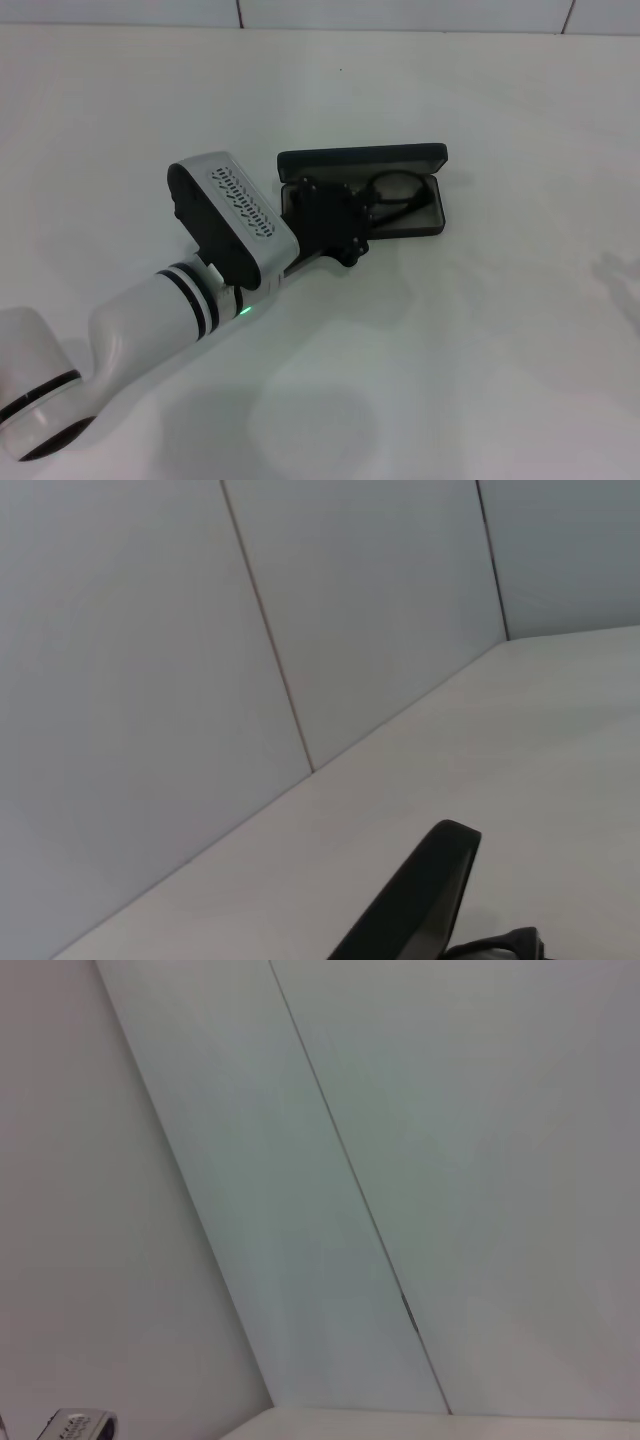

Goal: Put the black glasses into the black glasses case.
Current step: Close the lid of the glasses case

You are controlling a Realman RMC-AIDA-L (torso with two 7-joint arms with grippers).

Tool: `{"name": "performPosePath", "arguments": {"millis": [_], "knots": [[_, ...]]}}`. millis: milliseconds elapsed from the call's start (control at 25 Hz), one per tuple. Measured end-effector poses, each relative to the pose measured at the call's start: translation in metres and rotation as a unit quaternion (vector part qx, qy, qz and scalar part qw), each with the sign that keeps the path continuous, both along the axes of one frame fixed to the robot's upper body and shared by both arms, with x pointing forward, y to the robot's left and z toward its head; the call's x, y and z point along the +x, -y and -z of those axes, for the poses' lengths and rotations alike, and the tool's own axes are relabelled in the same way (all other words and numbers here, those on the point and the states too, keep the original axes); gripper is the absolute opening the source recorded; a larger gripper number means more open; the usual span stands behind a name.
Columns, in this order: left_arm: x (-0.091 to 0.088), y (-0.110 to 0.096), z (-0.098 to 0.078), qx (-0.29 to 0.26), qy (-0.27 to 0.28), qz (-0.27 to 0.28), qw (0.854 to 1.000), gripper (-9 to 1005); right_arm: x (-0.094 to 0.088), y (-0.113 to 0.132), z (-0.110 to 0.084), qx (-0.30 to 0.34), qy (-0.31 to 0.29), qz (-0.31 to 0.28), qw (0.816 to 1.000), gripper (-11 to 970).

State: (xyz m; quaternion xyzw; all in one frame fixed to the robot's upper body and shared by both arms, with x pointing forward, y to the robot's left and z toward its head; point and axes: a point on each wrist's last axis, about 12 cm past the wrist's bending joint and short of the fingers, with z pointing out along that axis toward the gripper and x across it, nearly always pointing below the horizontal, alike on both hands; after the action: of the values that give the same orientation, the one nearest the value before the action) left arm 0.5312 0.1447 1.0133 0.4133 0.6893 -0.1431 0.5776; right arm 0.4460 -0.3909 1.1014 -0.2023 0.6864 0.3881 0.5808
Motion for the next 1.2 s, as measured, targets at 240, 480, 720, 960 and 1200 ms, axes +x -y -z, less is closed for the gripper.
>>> {"name": "performPosePath", "arguments": {"millis": [240,480,720,960,1200], "knots": [[-0.002,0.001,0.001,0.001,-0.002,0.004,1.0,49,0.0,-0.001,0.0,0.001,0.0,-0.001,1.0,150],[-0.005,0.002,0.002,-0.002,-0.002,0.007,1.0,49,-0.001,0.0,0.0,0.001,0.0,-0.001,1.0,150],[-0.009,0.01,-0.004,-0.016,0.008,0.022,1.0,49,-0.004,0.0,0.001,0.002,-0.002,0.0,1.0,150],[-0.014,0.011,-0.016,-0.057,0.032,0.027,0.997,50,-0.004,0.0,0.001,0.002,-0.001,-0.001,1.0,150],[-0.016,0.013,-0.045,-0.109,0.068,0.024,0.991,50,-0.005,0.002,0.002,-0.001,-0.002,0.002,1.0,150]]}}
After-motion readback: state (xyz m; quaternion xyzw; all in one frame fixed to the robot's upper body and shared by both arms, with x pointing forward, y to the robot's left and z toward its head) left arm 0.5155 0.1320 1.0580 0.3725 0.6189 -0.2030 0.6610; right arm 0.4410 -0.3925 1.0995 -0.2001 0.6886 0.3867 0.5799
